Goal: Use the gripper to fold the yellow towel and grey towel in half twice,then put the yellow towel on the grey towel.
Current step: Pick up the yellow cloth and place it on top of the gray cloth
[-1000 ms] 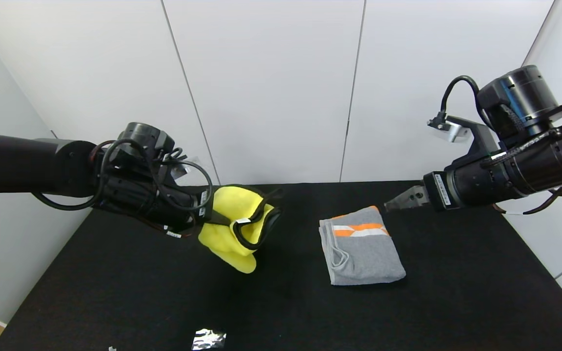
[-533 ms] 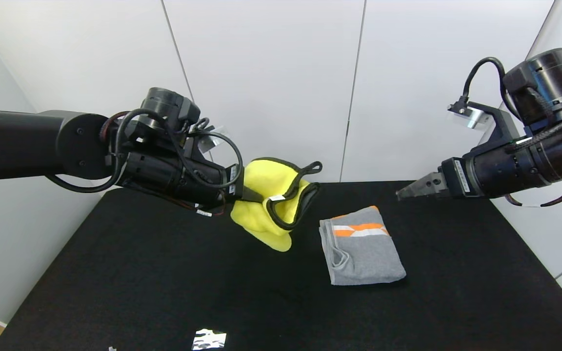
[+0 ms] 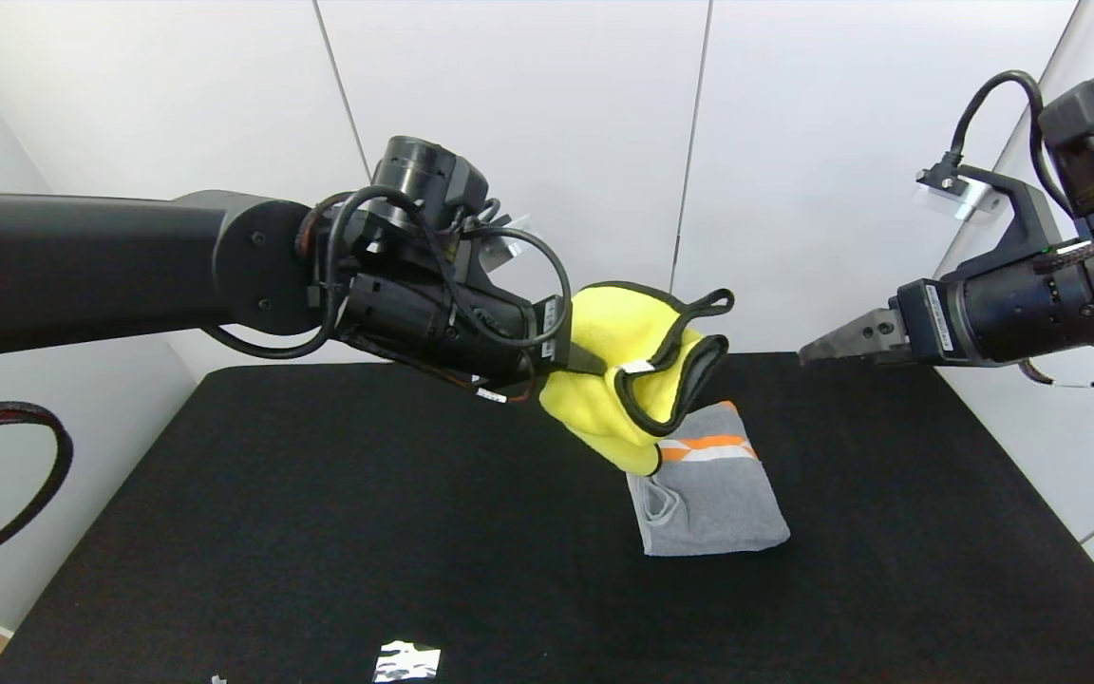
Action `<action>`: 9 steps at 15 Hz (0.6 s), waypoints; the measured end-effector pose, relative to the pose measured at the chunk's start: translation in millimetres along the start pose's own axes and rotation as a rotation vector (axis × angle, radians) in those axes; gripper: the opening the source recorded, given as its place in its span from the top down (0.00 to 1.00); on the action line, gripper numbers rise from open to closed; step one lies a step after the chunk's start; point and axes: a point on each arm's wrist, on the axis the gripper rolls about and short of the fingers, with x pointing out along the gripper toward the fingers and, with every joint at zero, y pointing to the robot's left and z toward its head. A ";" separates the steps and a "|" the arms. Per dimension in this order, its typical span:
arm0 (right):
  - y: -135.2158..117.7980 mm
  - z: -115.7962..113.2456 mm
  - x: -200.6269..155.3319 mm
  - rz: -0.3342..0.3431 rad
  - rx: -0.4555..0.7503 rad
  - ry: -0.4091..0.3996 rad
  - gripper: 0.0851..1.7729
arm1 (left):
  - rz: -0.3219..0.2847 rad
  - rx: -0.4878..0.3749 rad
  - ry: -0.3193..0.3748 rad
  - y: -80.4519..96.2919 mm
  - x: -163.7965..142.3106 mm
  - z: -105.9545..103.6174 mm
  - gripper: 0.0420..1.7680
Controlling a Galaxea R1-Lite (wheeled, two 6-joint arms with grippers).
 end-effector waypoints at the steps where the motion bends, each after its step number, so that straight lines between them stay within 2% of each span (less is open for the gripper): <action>1: 0.0 0.4 -1.6 -0.001 0.000 -0.005 0.04 | -0.027 0.011 0.008 -6.1 6.8 0.7 0.91; 5: 0.1 0.6 -3.3 0.000 -0.001 -0.010 0.04 | -0.109 0.049 0.038 -27.9 39.6 -1.4 0.91; 9: 1.1 0.0 -3.5 0.002 -0.003 -0.009 0.04 | -0.149 0.064 0.041 -35.8 67.1 -3.0 0.91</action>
